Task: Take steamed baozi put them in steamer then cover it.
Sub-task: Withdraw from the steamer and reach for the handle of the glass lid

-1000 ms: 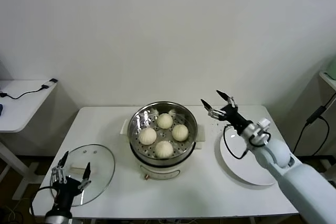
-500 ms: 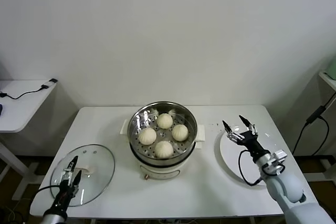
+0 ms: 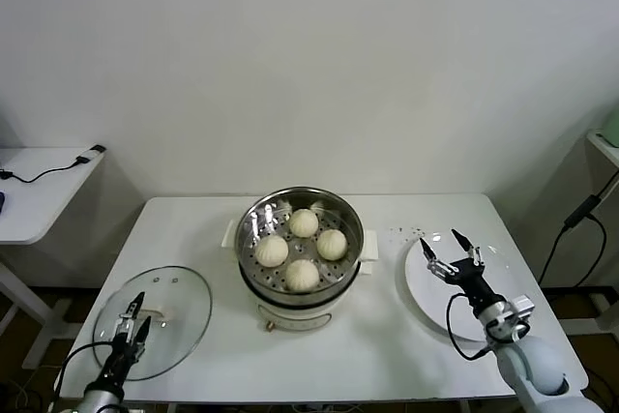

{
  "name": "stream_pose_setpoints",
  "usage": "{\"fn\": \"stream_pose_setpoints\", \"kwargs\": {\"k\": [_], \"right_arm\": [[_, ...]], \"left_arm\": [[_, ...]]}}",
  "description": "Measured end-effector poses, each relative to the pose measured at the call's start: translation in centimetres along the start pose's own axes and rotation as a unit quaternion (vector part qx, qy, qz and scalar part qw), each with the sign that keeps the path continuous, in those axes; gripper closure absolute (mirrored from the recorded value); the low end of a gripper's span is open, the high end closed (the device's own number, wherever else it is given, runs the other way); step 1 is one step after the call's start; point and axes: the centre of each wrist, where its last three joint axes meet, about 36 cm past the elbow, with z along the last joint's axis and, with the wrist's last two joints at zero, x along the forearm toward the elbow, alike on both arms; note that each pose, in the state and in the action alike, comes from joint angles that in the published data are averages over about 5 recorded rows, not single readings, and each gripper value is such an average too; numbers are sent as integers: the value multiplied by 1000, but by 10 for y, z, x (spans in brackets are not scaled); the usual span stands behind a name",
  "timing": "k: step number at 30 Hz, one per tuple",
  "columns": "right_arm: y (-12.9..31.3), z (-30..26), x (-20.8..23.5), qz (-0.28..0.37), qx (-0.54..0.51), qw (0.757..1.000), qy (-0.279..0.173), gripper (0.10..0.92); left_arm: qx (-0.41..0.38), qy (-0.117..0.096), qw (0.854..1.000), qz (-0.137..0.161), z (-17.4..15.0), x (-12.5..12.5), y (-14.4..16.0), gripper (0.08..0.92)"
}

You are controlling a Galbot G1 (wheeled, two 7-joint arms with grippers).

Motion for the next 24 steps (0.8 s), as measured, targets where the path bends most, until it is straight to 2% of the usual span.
{"fn": "stream_pose_setpoints", "kwargs": {"k": [16, 19, 24], "right_arm": [[-3, 12, 17, 14, 17, 1000, 9, 200], [-4, 14, 19, 15, 21, 1000, 11, 200], [-4, 17, 22, 15, 27, 999, 13, 200]], "left_arm": [[14, 3, 1000, -18, 14, -43, -16, 181], [18, 3, 1000, -19, 13, -47, -19, 224], [24, 0, 999, -23, 14, -53, -20, 367]]}}
